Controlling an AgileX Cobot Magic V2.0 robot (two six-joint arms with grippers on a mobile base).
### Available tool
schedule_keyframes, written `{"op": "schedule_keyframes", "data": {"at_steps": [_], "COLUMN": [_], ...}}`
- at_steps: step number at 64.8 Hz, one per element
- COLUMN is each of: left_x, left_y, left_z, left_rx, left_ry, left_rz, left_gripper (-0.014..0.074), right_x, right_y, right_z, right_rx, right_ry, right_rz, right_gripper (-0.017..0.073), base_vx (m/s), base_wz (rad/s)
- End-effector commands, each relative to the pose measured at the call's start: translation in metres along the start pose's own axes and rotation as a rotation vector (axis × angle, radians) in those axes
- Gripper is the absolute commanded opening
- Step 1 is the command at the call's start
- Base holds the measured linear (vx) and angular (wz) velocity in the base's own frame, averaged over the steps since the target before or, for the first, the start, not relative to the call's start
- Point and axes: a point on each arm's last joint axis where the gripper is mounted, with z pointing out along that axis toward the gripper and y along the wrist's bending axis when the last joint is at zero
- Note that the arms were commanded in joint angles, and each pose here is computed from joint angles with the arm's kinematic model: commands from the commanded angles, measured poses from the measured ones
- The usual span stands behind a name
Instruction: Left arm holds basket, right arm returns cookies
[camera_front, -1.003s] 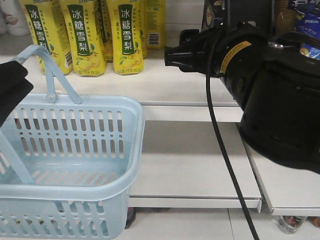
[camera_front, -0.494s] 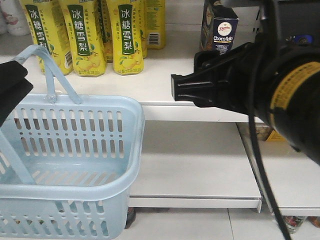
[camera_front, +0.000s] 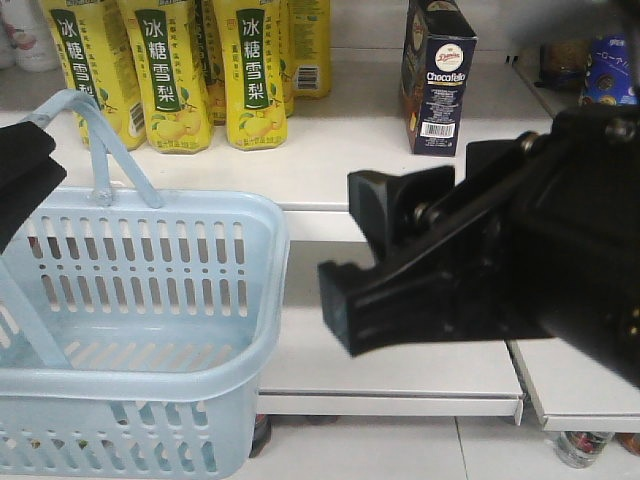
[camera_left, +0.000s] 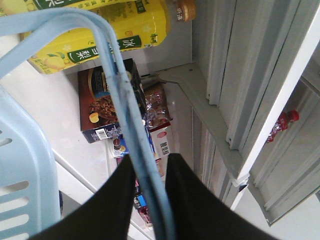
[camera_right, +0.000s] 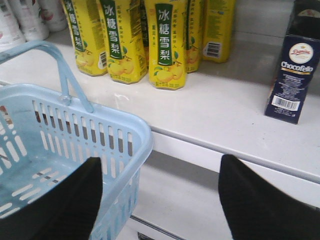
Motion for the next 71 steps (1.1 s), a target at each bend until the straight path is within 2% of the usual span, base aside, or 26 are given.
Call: {"op": "schedule_keyframes", "data": {"at_steps": [1,14,22,43,55,71], "left_x": [-0.005,-0.005,-0.005,-0.005,-0.005,-0.005], "left_y": [-0.007,-0.007,-0.007,-0.007,-0.007,-0.007], "left_z": [0.002,0.002,0.002,0.002,0.002,0.002], "left_rx": [0.014,0.014,0.014,0.014,0.014,0.014], "left_ry": [-0.035,-0.035,-0.035,-0.035,-0.035,-0.035], "left_rz": [-0.006,-0.006,-0.006,-0.006,-0.006,-0.006], "left_gripper": [-0.0006,-0.0006,-0.0006,-0.0006,-0.0006,-0.0006], "right_x": [-0.006,0.001,0.0,-0.006,-0.008,-0.007], "right_y": [-0.008,-0.007,-0.01,-0.025,-0.029,-0.029], "right_z": [-0.007,-0.005,-0.007,-0.016,-0.018,-0.018], "right_rx": [0.046,0.049,0.046,0.034,0.033,0.031], "right_ry": [-0.075,-0.066,-0.072,-0.094,-0.102,-0.095], "right_rz": [-0.035,-0.048,-0.036,0.018,0.025,0.007], "right_gripper": [0.047,0.046,0.0395,-0.0014,-0.0008,-0.0008], "base_vx": [0.0,0.0,0.0,0.0,0.0,0.0], "base_wz": [0.0,0.0,0.0,0.0,0.0,0.0]}}
